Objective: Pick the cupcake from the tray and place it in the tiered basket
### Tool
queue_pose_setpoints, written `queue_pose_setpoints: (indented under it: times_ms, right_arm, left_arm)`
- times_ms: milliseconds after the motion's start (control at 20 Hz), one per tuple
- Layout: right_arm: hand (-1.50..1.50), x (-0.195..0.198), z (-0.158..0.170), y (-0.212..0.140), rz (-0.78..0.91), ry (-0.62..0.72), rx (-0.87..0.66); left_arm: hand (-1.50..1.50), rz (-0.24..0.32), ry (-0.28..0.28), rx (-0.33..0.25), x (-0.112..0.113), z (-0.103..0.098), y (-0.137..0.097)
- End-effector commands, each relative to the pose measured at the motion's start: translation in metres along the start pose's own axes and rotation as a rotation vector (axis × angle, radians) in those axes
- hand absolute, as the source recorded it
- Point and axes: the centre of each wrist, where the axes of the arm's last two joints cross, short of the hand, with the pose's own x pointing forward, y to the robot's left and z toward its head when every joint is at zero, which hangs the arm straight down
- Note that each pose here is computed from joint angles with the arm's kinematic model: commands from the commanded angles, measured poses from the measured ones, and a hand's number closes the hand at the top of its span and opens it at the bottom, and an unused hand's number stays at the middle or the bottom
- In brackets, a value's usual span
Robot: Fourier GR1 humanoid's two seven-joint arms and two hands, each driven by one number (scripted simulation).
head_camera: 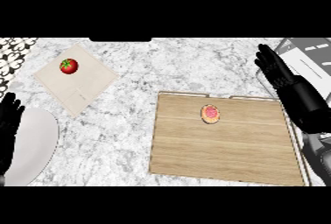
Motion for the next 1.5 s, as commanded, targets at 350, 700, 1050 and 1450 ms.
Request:
queue_pose_setpoints:
  times_ms: [350,700,1050,1450]
  right_arm:
    - [1.50,-0.091,0.054,-0.020,0.045,0.501,-0.628]
    - [-1.50,-0.065,0.068,0.050,-0.009,0.494,-0.946]
    - [-1.50,-0.012,0.068,0.015,0.268,0.734,-0.511]
    - [-1.50,0.063,0.013,0.018,0.380,0.931,-0.340]
  left_arm:
    - [0.00,-0.118,-0.044,-0.067,0.011,-0.012,-0.018]
    - [0.00,-0.152,-0.028,-0.137,0.009,-0.024,-0.044]
    - [0.00,-0.154,-0.041,-0.155,0.014,-0.030,-0.063]
    - [0.00,-0.136,-0.057,-0.186,0.016,-0.029,-0.074]
